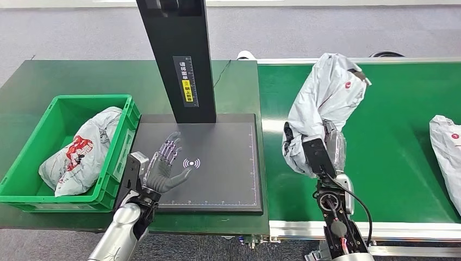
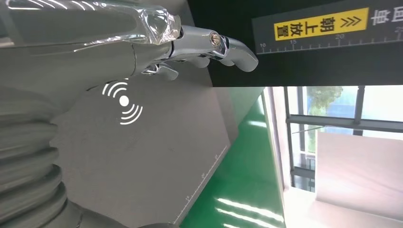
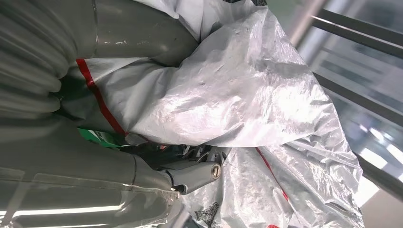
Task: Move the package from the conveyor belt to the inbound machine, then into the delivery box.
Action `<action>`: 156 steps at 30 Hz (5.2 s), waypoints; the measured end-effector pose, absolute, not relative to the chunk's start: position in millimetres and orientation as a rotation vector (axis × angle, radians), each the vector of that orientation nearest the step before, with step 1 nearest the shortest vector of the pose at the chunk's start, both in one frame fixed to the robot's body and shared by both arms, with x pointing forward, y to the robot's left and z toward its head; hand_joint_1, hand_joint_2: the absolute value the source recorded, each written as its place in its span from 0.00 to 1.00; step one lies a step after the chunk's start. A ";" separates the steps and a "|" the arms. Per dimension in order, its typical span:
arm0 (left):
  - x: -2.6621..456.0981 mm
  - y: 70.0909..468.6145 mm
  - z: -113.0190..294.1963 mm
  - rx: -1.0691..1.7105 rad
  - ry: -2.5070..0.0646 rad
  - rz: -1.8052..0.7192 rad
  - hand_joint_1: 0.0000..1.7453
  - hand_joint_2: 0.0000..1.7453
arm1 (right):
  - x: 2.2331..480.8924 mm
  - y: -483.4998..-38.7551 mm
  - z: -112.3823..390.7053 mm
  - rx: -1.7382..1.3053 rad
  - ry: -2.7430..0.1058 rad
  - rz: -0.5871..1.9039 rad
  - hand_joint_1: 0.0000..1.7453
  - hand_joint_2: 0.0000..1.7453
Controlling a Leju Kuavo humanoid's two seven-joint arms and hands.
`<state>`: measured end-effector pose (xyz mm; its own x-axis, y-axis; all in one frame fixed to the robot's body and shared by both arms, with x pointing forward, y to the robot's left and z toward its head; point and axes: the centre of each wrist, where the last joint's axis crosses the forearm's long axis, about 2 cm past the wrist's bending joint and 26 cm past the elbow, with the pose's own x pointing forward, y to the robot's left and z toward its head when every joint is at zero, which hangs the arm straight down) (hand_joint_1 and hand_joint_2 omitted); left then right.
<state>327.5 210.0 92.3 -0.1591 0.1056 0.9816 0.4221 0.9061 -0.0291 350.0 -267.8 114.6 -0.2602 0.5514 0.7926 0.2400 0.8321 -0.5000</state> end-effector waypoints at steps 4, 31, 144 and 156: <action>329.5 210.0 94.3 -0.409 -1.742 -0.287 0.00 1.00 | 343.7 -267.3 124.3 -0.572 -1.991 0.215 1.00 1.00; 342.5 212.7 115.7 -0.287 -1.966 -0.112 0.00 1.00 | 361.9 -181.4 140.8 0.047 -1.657 1.550 1.00 1.00; 310.6 176.1 92.4 0.461 -1.743 -1.470 1.00 1.00 | 349.5 -208.2 119.9 0.162 -2.035 0.582 0.00 1.00; 309.7 186.2 113.4 0.541 -2.009 -1.201 1.00 1.00 | 347.5 -210.7 120.3 0.156 -2.043 0.574 0.00 1.00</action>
